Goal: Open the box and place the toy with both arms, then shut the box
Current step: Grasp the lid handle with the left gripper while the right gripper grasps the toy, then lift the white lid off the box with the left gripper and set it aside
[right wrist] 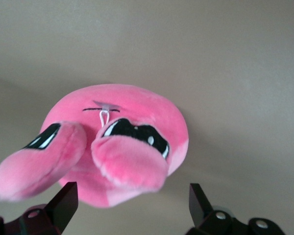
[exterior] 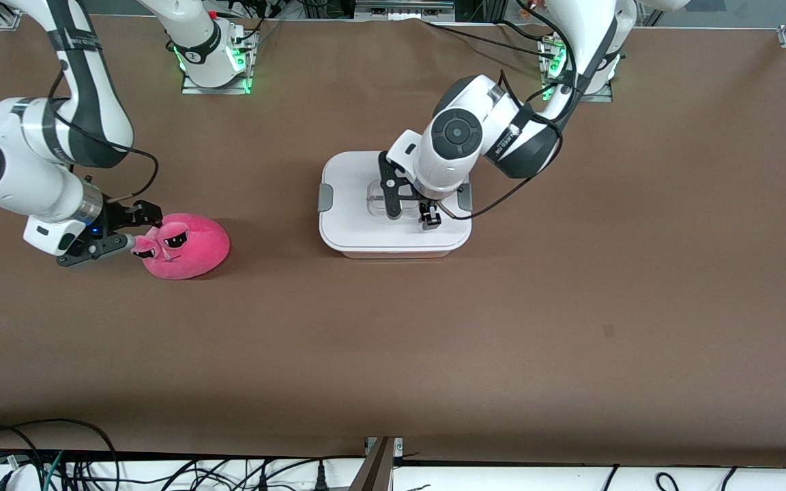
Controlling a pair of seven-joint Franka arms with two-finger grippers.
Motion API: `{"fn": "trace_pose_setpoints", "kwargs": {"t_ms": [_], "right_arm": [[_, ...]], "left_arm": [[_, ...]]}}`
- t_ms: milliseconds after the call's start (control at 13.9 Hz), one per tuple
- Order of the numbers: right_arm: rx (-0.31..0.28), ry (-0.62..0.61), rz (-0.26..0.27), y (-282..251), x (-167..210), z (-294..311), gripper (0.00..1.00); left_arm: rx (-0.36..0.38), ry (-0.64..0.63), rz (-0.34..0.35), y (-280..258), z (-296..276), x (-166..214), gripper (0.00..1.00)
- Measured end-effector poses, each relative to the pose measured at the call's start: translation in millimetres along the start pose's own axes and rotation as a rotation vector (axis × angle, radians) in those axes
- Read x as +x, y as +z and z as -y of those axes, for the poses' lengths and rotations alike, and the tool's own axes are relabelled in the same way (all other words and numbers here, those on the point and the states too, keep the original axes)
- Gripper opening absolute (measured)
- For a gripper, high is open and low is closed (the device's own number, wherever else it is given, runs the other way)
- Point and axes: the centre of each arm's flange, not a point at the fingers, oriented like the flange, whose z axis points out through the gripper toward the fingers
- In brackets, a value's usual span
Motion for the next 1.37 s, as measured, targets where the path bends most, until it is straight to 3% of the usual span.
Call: {"fn": "trace_pose_setpoints", "kwargs": {"t_ms": [72, 144, 359, 575, 719, 790, 862, 934, 1222, 1365], "right_arm": [[-0.006, -0.004, -0.016, 6.6, -1.0, 2.6, 1.00], [-0.010, -0.008, -0.026, 10.2, -1.2, 5.3, 1.00], [-0.016, -0.036, -0.056, 11.2, 5.7, 20.1, 1.00], [-0.027, -0.050, -0.092, 17.3, 11.0, 26.9, 1.00], [-0.034, -0.056, -0.114, 28.3, 11.5, 30.1, 1.00], [-0.037, -0.056, -0.120, 34.2, 10.8, 30.5, 0.93], [-0.038, -0.056, -0.123, 38.3, 10.3, 30.5, 0.93], [-0.039, -0.056, -0.124, 39.3, 10.4, 30.5, 0.86], [-0.041, -0.056, -0.131, 36.7, 11.5, 30.1, 0.43], [-0.044, -0.056, -0.141, 30.8, 14.8, 29.4, 0.34]], "left_arm": [[-0.001, 0.014, 0.002, 1.6, -6.6, 5.4, 0.79], [-0.003, 0.033, 0.005, 4.3, -13.9, 11.1, 0.72], [0.000, 0.154, 0.004, 6.5, -27.7, 24.4, 0.36], [0.017, 0.198, -0.010, -3.7, -25.1, 28.3, 0.07], [0.021, 0.202, -0.013, -5.9, -23.5, 28.2, 0.07], [0.022, 0.204, -0.013, -6.6, -23.4, 28.5, 0.07], [0.023, 0.206, -0.015, -8.0, -23.3, 28.9, 0.07], [0.026, 0.207, -0.018, -11.0, -23.4, 29.5, 0.07], [0.017, 0.219, -0.011, -48.5, -33.6, 27.2, 0.07], [-0.008, 0.206, 0.018, -75.0, -35.6, 12.0, 0.07]]}}
